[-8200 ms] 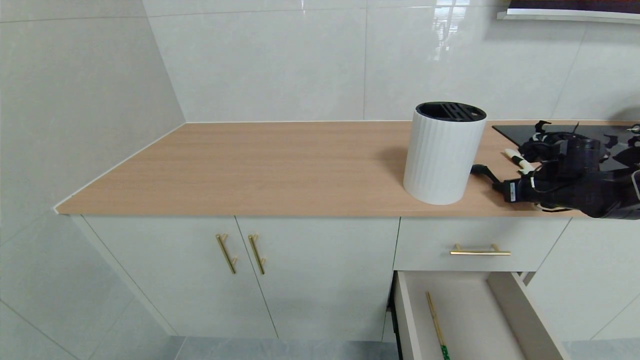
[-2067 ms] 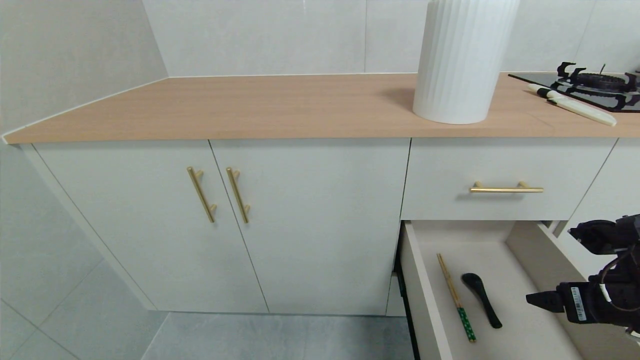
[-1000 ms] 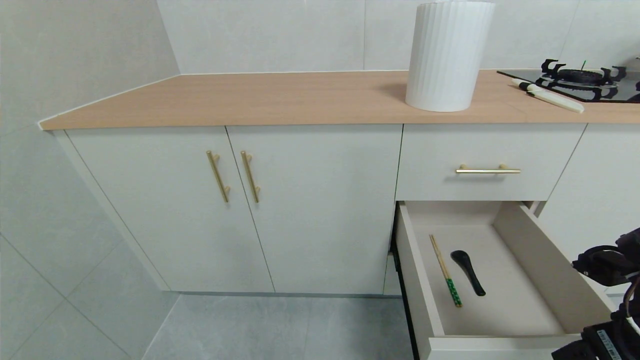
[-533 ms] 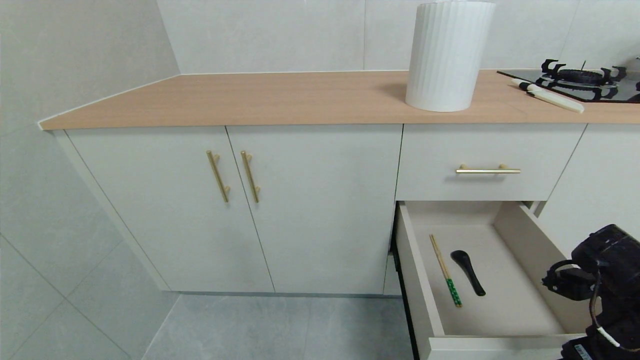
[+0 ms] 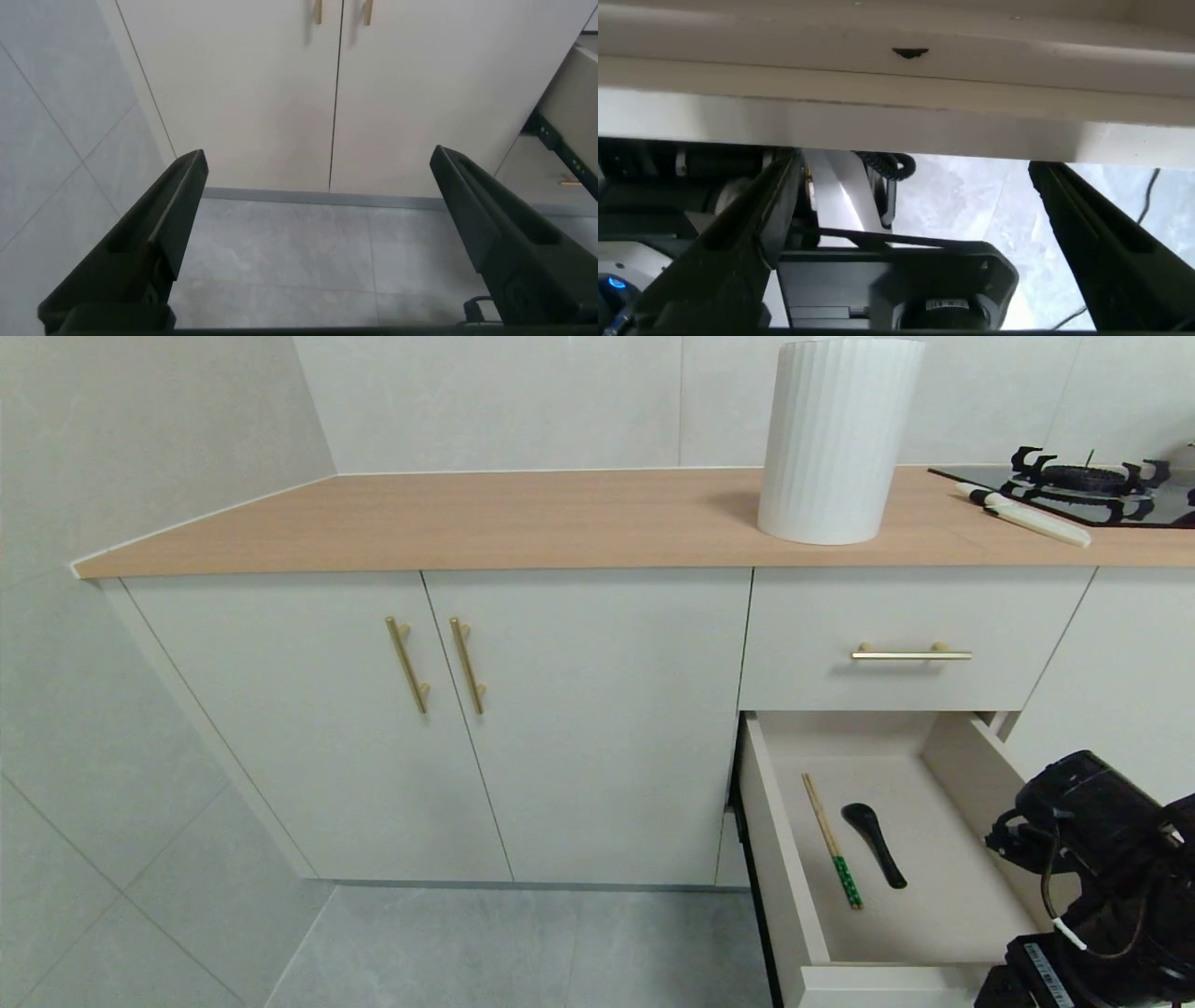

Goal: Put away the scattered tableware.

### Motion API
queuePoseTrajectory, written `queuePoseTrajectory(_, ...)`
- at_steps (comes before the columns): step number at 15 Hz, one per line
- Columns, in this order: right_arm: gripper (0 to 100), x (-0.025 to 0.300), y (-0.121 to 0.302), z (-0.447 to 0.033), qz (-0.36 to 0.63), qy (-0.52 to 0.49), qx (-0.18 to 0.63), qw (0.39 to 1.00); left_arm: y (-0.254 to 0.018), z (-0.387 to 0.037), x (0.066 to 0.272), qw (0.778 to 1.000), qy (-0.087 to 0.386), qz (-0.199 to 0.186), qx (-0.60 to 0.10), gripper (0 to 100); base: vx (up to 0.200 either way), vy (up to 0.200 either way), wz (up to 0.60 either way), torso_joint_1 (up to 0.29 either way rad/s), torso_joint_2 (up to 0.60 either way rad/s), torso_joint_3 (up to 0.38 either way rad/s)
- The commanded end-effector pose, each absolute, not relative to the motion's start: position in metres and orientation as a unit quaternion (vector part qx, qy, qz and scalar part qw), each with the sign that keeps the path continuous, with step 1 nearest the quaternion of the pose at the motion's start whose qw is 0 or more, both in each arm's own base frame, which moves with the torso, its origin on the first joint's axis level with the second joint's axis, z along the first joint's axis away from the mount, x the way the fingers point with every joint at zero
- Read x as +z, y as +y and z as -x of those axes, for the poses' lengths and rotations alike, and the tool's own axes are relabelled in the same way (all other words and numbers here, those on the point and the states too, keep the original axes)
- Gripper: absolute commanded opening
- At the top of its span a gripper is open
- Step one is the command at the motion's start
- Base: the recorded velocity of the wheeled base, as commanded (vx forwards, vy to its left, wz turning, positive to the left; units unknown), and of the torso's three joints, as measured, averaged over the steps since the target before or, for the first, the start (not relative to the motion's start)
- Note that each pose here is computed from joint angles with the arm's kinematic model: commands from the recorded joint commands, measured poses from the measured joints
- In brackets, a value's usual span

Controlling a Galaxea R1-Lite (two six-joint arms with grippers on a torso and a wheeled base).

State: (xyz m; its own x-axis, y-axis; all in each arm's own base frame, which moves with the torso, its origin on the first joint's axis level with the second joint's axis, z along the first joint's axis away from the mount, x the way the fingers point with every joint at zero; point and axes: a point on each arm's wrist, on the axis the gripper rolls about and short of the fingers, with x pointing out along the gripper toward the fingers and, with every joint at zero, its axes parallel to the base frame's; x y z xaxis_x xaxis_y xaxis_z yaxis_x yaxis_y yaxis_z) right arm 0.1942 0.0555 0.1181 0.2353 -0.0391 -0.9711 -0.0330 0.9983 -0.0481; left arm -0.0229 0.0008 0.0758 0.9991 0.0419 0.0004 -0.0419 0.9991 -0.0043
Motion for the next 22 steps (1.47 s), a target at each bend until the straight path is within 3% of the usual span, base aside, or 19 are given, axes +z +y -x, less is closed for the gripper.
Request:
queuePoseTrajectory(1,100,0.120,0.055,-0.194,0.027,0.610,-0.003,0.792,0.001,0.023,0.076,1.000,0.001,0.002,0.021,100,0.000,0.000,0.00,0.000,0.00,0.000)
queuePoseTrajectory(9,100,0.112,0.055,-0.215,0.013,0.568,-0.012,0.823,0.001,0.023,0.076,1.000,0.001,0.002,0.021,100,0.000,0.000,0.00,0.000,0.00,0.000)
queuePoseTrajectory(13,100,0.101,0.061,-0.253,0.004,0.534,-0.011,0.845,0.001,0.023,0.076,1.000,0.000,0.002,0.021,100,0.000,0.000,0.00,0.000,0.00,0.000)
queuePoseTrajectory(22,100,0.122,0.044,-0.331,-0.013,0.466,-0.041,0.884,0.001,0.023,0.076,1.000,0.001,0.002,0.021,100,0.000,0.000,0.00,0.000,0.00,0.000)
